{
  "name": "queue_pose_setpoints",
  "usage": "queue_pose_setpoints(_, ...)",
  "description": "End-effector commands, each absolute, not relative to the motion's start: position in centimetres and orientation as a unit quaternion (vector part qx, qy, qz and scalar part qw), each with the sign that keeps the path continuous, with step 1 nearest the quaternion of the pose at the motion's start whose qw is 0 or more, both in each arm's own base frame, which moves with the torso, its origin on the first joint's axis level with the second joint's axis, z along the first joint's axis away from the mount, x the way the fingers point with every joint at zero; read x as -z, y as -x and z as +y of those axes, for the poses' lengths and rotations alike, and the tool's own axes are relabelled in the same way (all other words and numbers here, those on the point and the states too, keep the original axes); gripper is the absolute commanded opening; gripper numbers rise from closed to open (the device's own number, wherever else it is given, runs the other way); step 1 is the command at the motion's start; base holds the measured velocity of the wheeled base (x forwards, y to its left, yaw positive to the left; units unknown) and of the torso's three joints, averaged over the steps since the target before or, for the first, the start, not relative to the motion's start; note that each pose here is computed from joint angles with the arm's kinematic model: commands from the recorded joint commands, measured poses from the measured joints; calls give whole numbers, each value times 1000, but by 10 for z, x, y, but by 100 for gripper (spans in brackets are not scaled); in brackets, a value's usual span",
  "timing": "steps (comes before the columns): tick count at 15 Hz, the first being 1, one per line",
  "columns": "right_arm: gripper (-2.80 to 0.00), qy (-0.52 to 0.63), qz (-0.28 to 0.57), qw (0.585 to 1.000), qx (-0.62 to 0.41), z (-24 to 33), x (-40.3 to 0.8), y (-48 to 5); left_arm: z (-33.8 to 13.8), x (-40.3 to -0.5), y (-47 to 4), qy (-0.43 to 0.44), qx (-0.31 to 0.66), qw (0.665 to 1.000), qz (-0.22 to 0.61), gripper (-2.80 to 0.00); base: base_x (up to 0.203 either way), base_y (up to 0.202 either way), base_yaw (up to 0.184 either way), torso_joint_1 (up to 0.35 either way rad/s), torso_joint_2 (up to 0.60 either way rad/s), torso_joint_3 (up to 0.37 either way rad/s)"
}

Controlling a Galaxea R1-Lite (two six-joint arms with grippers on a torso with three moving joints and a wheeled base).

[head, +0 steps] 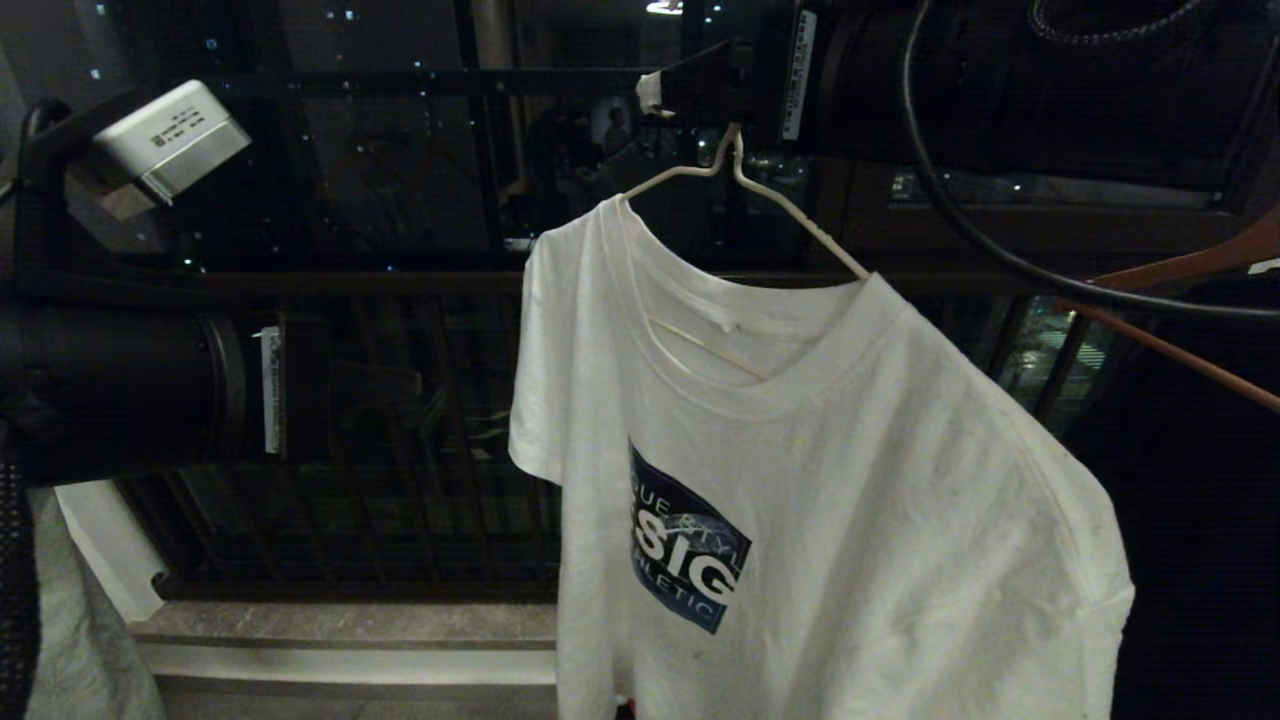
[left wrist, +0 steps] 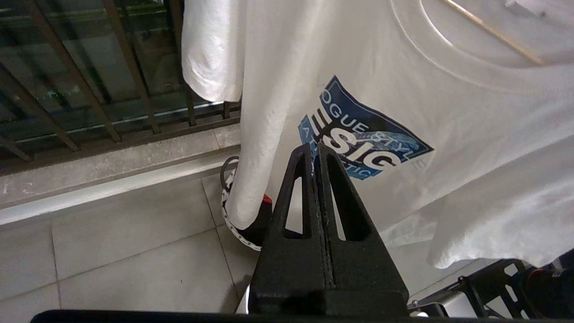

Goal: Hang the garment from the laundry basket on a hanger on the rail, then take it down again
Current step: Take the clothes off the clothes rack

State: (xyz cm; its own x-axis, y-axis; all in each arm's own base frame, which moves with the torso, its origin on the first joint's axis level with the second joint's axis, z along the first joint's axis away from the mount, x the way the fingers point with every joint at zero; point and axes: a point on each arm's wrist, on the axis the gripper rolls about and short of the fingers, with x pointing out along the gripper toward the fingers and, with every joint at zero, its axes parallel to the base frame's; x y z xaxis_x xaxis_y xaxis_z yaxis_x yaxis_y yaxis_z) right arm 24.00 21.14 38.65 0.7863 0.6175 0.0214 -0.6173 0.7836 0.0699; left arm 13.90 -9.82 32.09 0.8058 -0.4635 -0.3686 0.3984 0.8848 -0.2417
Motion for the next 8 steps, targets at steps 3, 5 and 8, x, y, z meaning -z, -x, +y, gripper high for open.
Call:
queue_pose_setpoints(3,0,-34,7,944,-327,216,-381,-245,-98,-321,-138,78,226,947,213,-280,0,0,0,0,0,0)
queue_pose_setpoints(5,-280,-35,7,944,-327,216,-382,-245,-96,-320,-141,78,219,949,214,-280,0,0,0,0,0,0)
queue_pose_setpoints(8,-280,-35,11,944,-328,213,-381,-242,-95,-321,-140,79,219,949,212,-280,0,0,0,0,0,0)
